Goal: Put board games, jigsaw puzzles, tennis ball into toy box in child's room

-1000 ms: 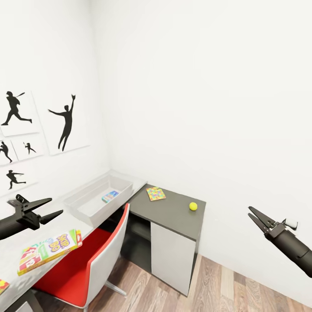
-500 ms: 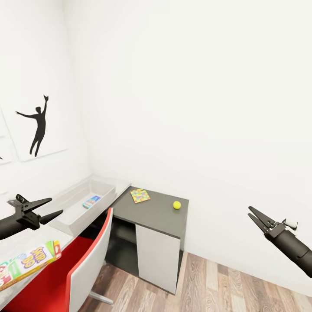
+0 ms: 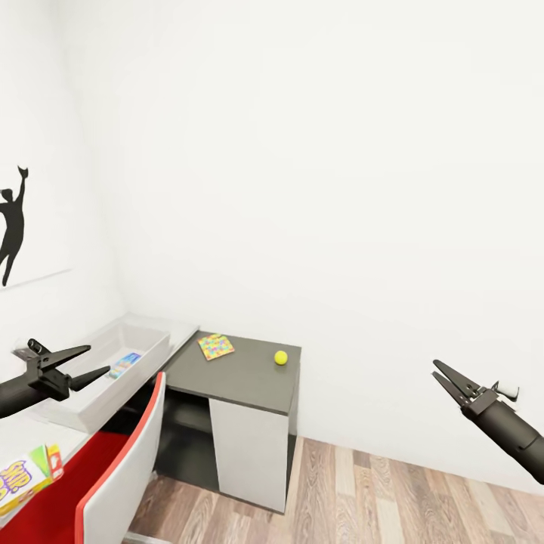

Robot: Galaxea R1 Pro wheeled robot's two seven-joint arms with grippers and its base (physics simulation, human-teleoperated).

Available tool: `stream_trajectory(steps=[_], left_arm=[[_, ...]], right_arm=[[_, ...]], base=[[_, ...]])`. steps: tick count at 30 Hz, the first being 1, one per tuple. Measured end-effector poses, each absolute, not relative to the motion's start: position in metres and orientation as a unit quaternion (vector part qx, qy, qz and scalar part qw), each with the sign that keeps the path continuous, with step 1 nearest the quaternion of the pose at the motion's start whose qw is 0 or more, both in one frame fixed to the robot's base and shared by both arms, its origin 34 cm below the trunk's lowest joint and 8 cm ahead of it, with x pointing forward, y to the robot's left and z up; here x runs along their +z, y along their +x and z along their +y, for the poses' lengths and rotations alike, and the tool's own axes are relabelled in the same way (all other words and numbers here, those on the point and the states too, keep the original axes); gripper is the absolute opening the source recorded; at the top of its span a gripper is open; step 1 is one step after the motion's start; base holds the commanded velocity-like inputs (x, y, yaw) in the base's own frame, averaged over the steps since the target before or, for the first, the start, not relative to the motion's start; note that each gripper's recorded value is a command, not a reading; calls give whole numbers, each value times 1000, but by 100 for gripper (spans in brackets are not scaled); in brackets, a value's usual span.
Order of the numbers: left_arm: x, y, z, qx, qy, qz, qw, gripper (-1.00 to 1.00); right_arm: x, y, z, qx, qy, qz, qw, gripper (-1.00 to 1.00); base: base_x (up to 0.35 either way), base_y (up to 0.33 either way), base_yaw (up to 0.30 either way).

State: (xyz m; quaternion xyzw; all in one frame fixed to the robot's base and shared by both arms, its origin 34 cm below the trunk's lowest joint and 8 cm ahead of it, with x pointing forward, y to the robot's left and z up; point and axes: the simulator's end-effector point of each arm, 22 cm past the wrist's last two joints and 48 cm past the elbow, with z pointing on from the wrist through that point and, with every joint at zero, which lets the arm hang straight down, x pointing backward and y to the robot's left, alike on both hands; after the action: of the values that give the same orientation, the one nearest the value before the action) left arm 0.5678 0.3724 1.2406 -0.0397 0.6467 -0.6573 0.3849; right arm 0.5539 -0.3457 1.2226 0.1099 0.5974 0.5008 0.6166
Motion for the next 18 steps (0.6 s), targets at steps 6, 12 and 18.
stream_trajectory(steps=[6,12,18], left_arm=[[1242,567,373,-657,-38,646,387,100],[1245,567,373,-655,-35,643,395,100],[1248,566,374,-654,-33,642,399,100]], right_arm=[[1224,553,-346,500,110,597,618,100],[1226,552,-346,501,109,596,619,100],[1227,552,-345,501,108,594,620,100]], base=[[0,0,-272],[0,0,-273],[0,0,-273]])
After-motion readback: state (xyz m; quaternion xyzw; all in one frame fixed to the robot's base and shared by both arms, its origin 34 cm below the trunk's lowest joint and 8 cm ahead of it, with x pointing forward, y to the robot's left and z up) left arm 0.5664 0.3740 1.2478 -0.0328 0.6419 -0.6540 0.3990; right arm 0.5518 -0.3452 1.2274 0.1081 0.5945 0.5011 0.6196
